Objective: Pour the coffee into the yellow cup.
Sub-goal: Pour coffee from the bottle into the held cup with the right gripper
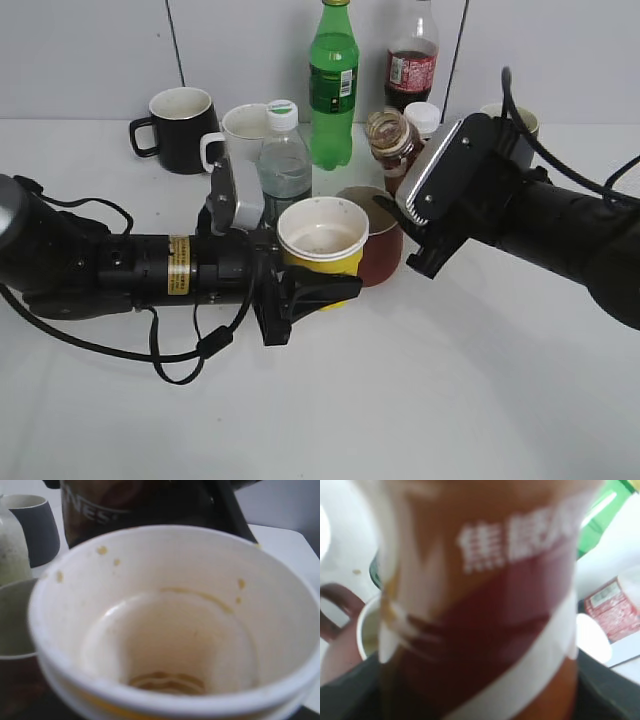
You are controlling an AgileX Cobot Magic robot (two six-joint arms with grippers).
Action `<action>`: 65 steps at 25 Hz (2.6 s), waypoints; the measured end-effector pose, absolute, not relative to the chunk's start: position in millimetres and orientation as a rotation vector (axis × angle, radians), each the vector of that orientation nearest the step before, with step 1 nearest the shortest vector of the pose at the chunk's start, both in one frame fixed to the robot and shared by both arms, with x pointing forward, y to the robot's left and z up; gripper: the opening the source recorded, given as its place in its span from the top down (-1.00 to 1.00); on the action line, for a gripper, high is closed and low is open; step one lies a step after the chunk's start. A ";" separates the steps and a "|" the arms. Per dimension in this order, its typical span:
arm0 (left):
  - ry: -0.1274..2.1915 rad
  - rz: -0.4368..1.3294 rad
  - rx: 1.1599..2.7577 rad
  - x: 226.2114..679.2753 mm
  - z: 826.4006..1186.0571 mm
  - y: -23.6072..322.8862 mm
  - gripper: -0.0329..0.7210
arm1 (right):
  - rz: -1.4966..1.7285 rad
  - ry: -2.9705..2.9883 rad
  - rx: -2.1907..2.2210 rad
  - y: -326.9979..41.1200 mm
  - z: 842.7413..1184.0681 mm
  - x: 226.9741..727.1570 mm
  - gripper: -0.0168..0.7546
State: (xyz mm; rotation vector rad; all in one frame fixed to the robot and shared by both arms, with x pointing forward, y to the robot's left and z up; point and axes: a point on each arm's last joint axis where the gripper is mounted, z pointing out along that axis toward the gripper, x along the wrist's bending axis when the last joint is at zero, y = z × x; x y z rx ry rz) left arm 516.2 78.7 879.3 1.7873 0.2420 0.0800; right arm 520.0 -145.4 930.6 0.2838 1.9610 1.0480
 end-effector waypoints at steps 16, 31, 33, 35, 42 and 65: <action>0.238 0.108 1.759 521.2 900.3 76.6 -0.10 | 0.786 1.827 -0.130 -137.4 949.4 536.6 -0.35; 0.198 0.111 1.832 517.1 898.7 74.7 -0.10 | 0.639 1.765 -0.318 -136.2 952.6 539.1 -0.35; 0.189 0.108 1.839 516.5 898.2 74.7 -0.10 | 0.636 1.762 -0.322 -136.2 952.8 539.1 -0.35; 0.180 0.105 1.843 515.9 897.9 74.7 -0.10 | 0.635 1.758 -0.325 -136.1 953.0 539.1 -0.35; 0.161 0.094 1.844 514.3 898.0 74.4 -0.10 | 0.607 1.748 -0.358 -136.1 953.0 539.1 -0.35; 0.142 0.101 1.828 513.5 904.3 74.1 -0.10 | 0.519 1.649 -0.433 -136.8 959.0 540.6 -0.35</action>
